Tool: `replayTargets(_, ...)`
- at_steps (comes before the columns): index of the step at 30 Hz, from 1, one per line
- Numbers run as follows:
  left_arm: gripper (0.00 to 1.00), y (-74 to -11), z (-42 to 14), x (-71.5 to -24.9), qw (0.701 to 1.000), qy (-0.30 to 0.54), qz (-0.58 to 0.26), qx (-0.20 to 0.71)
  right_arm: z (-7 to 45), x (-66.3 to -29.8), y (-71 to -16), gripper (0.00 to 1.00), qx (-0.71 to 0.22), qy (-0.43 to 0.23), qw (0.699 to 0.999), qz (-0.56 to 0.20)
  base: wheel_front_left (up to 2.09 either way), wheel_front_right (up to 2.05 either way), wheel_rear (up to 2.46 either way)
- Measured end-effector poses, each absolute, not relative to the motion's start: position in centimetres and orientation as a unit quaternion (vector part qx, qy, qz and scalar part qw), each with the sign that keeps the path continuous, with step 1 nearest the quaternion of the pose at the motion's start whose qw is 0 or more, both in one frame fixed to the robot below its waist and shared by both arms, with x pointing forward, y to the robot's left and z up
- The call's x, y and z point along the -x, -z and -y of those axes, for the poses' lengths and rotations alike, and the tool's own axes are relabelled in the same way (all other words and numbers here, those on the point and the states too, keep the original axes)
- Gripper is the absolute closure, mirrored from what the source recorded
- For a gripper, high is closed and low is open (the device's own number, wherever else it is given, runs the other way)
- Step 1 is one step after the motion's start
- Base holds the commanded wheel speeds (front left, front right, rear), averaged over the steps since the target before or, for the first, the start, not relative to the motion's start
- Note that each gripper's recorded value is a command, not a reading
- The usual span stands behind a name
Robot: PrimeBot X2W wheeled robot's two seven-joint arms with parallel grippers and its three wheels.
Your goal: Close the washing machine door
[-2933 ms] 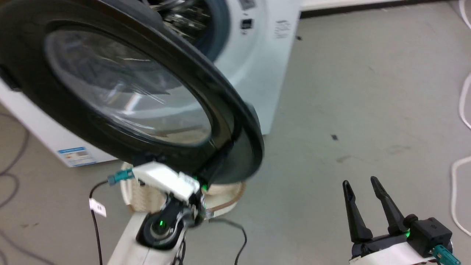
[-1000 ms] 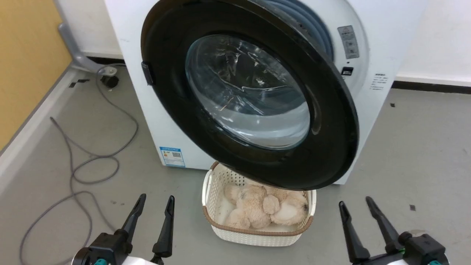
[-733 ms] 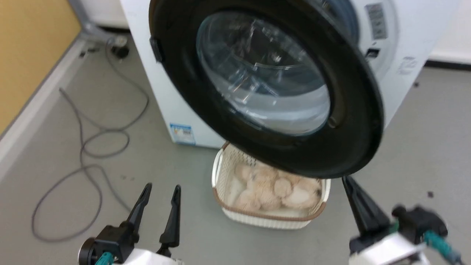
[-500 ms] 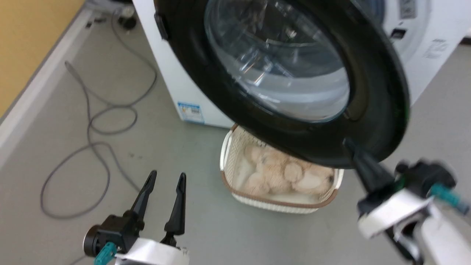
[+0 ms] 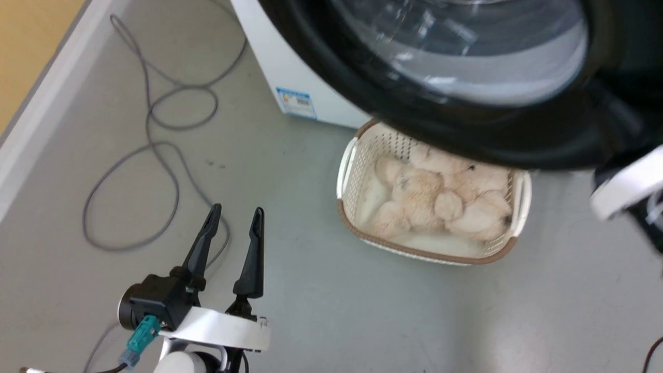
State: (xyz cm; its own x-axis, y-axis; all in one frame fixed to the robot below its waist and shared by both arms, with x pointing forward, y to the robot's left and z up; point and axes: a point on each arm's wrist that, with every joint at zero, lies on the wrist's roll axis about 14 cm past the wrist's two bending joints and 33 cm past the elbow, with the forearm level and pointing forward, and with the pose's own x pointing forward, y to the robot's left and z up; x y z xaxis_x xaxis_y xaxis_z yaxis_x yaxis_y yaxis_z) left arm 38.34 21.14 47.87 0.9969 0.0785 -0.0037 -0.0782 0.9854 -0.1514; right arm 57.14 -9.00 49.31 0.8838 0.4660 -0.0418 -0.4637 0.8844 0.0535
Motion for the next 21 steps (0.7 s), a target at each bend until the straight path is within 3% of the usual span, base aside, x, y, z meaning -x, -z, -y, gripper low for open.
replayTargets(12, 0.0, -46.8, -22.0, -39.0, 0.996, -0.051, -0.013, 0.073, 11.6, -64.4, -50.6, 1.0, -0.048, -0.174, 0.983, -0.03, 0.0, 0.0, 0.0)
replayTargets(21, 0.0, -47.0, -21.9, -39.2, 0.995, -0.053, -0.008, 0.082, 11.3, -65.4, -50.4, 1.0, -0.066, -0.163, 0.984, -0.037, 0.0, 0.0, 0.0)
